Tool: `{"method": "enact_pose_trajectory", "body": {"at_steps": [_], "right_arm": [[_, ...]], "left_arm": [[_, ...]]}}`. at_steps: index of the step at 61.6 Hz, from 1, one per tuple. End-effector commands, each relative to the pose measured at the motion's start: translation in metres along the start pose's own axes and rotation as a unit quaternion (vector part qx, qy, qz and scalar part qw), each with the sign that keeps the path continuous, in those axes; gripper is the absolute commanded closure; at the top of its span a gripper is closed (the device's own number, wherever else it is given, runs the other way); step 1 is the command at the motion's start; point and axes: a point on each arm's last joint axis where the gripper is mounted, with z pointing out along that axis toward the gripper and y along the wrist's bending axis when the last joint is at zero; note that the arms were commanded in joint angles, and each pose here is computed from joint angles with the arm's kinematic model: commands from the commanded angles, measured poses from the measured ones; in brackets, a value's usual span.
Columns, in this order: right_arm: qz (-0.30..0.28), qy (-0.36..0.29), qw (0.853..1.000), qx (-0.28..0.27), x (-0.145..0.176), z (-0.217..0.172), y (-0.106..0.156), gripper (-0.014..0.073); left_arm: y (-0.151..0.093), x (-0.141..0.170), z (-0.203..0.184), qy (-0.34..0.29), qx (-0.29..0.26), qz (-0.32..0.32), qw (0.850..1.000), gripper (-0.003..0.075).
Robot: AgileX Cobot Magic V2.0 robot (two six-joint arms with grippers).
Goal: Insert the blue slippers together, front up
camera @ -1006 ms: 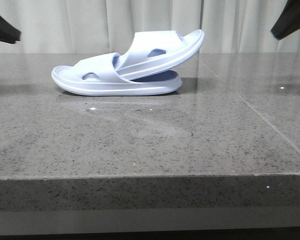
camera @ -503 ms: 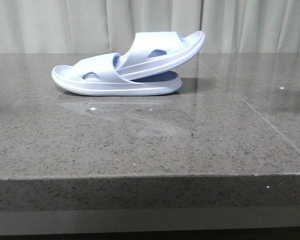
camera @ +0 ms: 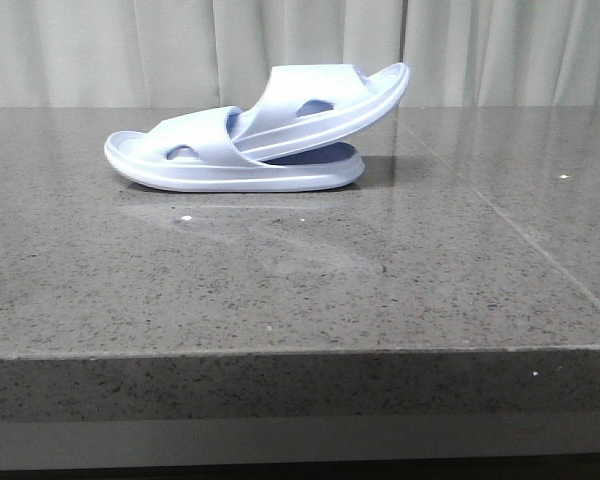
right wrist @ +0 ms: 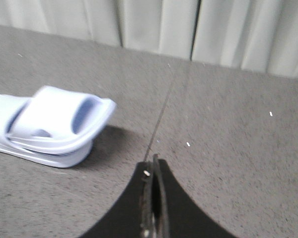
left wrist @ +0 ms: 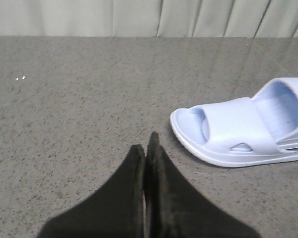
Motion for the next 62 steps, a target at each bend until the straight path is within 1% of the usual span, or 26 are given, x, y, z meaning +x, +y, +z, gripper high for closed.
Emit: {"method": "enact_pose_trajectory", "body": {"at_steps": [1,7,23,30,40,62], "right_arm": [[0.004,-0.085,0.996,-0.004,-0.012,-0.024,0.005,0.0703],[0.004,-0.108,0.994,-0.012,0.001,-0.043,0.009,0.0703],[0.006,-0.142,0.990,-0.001,0.054,-0.068,0.009,0.0703],[0.006,-0.174,0.985,0.004,0.070,-0.080,0.009,0.0703],[0.005,-0.190,0.982,0.004,0.076,-0.088,0.009,0.0703],[0.005,-0.191,0.982,0.005,0.076,-0.088,0.009,0.0703]], "left_arm": [[-0.009,-0.008,-0.022,-0.068,0.001,0.007,0.998,0.0741],[-0.017,0.002,-0.042,-0.093,0.020,0.015,0.995,0.0741],[-0.025,0.025,-0.080,-0.147,0.040,0.017,0.988,0.0741],[-0.029,0.037,-0.092,-0.165,0.056,0.001,0.985,0.0741],[-0.029,0.047,-0.095,-0.173,0.058,-0.005,0.983,0.0741],[-0.029,0.047,-0.095,-0.173,0.058,-0.005,0.983,0.0741]]}}
